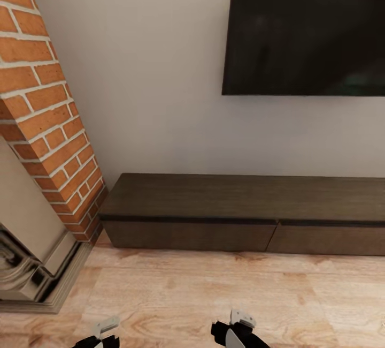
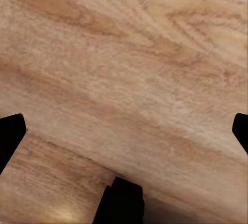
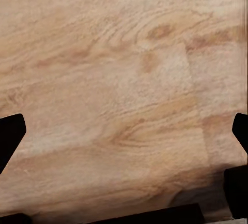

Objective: Place each of the two pumpkins and all three candles from the living room inside a cabinet in the living room (use any cabinet), then make sure every cabinet is closed, and position the cauldron so it is next to a table in the living room.

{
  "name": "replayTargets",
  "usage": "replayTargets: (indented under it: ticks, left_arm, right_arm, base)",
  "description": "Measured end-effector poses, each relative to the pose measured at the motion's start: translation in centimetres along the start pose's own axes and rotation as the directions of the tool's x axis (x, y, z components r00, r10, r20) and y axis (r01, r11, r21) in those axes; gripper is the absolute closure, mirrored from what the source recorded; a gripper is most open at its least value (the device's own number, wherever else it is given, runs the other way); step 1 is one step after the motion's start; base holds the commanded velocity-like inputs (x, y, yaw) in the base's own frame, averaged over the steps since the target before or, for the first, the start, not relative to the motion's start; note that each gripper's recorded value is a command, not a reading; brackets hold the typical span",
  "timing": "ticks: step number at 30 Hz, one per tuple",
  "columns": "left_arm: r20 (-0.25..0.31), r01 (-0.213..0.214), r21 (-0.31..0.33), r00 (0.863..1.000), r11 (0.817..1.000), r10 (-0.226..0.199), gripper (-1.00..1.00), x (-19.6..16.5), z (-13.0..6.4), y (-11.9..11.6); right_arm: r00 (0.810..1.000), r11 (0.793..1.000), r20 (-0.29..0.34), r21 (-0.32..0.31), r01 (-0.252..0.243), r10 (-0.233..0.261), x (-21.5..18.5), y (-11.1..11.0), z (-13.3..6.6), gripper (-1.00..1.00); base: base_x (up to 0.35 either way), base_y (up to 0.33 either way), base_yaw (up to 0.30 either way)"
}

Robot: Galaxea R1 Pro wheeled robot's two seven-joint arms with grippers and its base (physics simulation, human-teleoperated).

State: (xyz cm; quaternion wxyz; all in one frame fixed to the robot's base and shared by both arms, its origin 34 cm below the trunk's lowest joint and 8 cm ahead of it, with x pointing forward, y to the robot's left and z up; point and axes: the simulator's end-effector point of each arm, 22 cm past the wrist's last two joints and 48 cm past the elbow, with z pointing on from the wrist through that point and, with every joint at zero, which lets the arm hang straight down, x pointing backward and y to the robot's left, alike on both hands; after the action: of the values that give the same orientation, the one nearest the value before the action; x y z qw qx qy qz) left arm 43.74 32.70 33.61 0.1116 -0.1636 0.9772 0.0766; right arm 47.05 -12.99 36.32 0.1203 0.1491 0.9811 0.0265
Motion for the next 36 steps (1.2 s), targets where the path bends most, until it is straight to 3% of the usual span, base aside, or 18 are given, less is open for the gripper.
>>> replayTargets:
  ticks: [9,18,25,29,36]
  left_arm:
    - [0.026,-0.001,-0.013,1.0,1.0,0.001,-1.0,1.0,-1.2,0.8]
    - [0.029,-0.004,-0.02,1.0,1.0,0.005,-1.0,0.9,-2.7,1.3]
    - [0.061,0.001,-0.021,0.998,1.0,0.001,-1.0,0.2,-4.0,1.5]
    - [0.064,0.001,-0.019,0.998,1.0,0.0,-1.0,-0.1,-4.7,1.4]
    - [0.068,0.002,-0.021,0.998,1.0,0.0,-1.0,-0.6,-6.0,1.6]
  right_arm:
    - [0.999,0.999,-0.045,0.032,0.009,-0.008,1.7,-1.2,-1.0,-1.0]
    - [0.999,0.997,0.035,0.075,-0.026,0.024,1.0,-2.9,-2.1,-1.0]
    - [0.998,0.996,0.048,0.085,-0.032,0.028,0.5,-3.3,-3.3,-1.0]
    - [0.996,0.993,0.083,0.109,-0.039,0.03,-0.9,-5.2,-3.8,-1.0]
    - [0.992,0.99,0.123,0.13,-0.052,0.036,-1.9,-6.4,-5.0,-1.0]
  base:
    - [0.0,0.0,0.0]
    - [0.0,0.0,0.0]
    - [0.0,0.0,0.0]
    - [0.0,0.0,0.0]
    - [0.0,0.0,0.0]
